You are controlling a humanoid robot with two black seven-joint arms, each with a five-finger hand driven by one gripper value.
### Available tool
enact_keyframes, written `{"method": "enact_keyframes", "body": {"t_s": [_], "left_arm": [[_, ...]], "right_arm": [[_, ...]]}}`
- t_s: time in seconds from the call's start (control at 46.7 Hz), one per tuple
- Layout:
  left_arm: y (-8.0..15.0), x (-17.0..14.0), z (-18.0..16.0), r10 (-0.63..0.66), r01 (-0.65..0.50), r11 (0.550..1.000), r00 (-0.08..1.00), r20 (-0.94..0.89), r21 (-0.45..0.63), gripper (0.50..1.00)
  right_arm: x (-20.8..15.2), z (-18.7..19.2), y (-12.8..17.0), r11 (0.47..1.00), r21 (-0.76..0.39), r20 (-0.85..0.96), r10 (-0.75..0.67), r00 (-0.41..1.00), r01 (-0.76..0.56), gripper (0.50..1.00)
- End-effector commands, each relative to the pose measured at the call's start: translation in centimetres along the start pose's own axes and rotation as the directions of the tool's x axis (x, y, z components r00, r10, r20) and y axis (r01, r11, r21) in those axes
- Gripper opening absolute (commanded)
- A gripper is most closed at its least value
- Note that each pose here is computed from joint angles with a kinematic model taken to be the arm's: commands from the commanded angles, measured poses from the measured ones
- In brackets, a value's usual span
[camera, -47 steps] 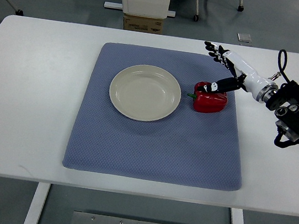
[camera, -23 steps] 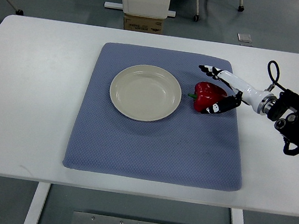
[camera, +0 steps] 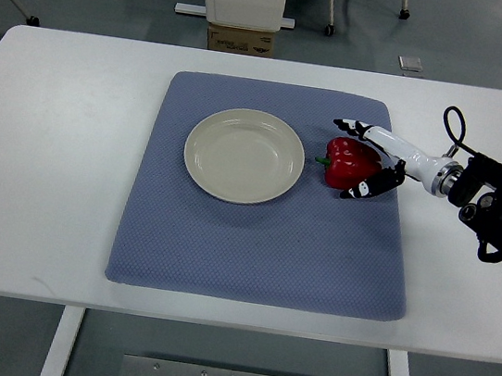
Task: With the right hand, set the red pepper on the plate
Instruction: 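Close the right hand fingers around the red pepper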
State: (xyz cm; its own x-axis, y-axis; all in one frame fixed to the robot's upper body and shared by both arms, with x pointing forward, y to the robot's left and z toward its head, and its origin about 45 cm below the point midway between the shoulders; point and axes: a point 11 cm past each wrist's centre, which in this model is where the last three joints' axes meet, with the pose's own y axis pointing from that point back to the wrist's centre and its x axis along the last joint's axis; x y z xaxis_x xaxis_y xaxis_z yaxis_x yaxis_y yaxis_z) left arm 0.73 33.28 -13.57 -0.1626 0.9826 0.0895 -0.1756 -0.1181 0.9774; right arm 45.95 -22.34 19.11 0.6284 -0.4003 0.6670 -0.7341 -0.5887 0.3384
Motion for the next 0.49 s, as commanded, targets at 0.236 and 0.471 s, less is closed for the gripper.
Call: {"method": "enact_keyframes", "body": {"t_s": [0.236,0.471], "left_arm": [[0.00,-0.01,0.01,0.000,0.000,1.000,1.000,0.000,0.000,1.000],[-0.01,0.03,0.09,0.001,-0.001,1.000,1.000,-0.001,-0.002,1.000]], "right_arm": [[-0.21,0.03,-0.05,1.000,-0.002,-0.002,-0.007,1.000,0.007,0.803],[-0.12,0.02,-0.09,1.000,-0.004,-0.002,-0.004,1.000,0.004,0.611]]}}
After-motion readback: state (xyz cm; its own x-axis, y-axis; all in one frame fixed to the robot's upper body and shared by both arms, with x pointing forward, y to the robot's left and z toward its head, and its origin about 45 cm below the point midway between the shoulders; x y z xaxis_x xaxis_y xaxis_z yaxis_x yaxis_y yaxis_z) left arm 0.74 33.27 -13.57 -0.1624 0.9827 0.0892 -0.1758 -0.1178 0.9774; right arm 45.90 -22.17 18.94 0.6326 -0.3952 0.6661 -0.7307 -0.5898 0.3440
